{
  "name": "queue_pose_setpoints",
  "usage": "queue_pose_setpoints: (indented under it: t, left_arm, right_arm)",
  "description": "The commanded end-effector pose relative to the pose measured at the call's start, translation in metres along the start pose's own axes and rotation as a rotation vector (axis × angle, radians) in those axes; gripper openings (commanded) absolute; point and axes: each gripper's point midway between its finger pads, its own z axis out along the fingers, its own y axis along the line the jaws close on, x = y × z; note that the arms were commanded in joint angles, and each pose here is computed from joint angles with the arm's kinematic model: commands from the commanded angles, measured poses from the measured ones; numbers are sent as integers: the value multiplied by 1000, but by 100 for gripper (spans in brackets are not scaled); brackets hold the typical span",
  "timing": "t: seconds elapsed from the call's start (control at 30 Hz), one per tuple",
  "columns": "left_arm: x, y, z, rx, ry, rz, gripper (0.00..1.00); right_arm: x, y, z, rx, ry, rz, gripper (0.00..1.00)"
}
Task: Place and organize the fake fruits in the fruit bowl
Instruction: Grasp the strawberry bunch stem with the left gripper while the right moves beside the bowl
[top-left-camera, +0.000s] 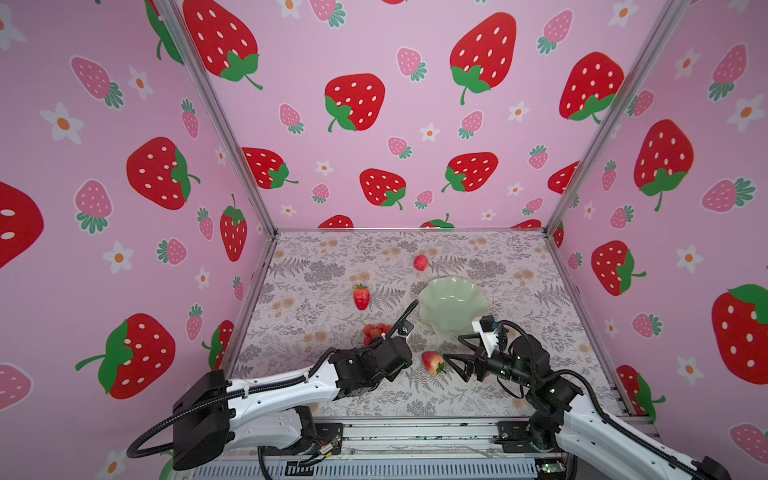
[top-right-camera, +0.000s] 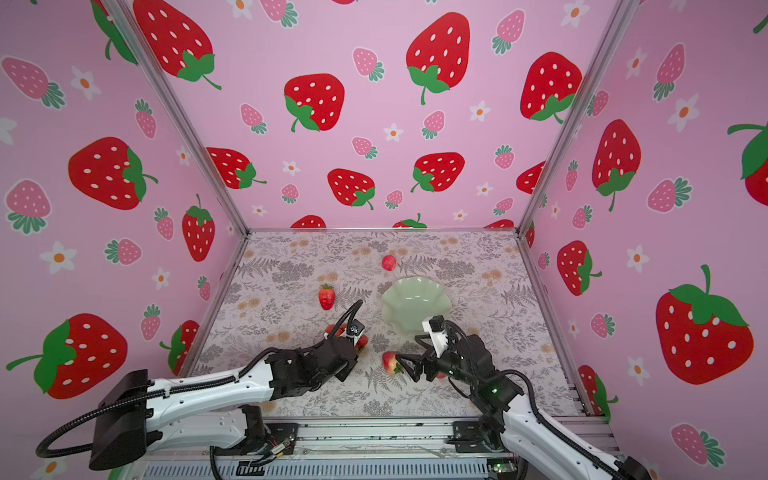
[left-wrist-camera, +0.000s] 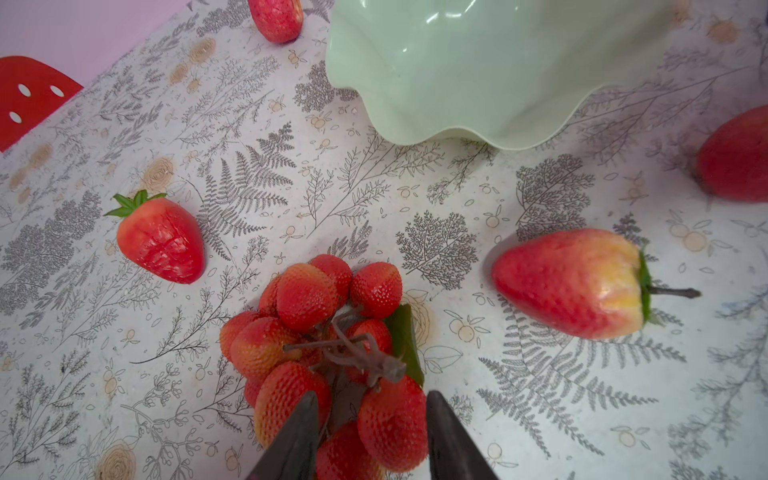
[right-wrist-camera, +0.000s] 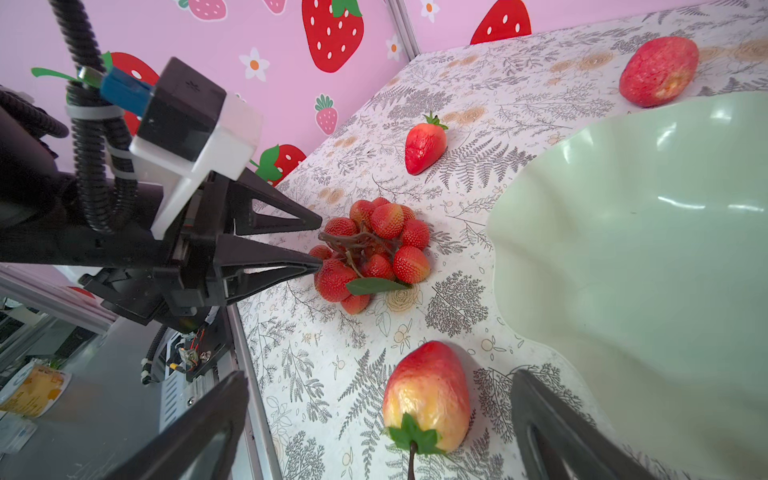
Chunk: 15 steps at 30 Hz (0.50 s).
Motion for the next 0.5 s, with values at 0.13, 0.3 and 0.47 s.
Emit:
queue_pose_setpoints:
  t: [0.13,0.3,0.47]
  left_arm:
    - [-26,-1,10,-43,-49,4,40]
    - [-25,0,15,-64,-24,11,26]
    - [-25,9,10,-102,-38,0,11]
  right_arm:
    - [-7,8,3,-43,-14,-10,99]
    - [-8,9,4,-47,-13,-10,99]
    - [-8,8,4,-46,-14,-8,99]
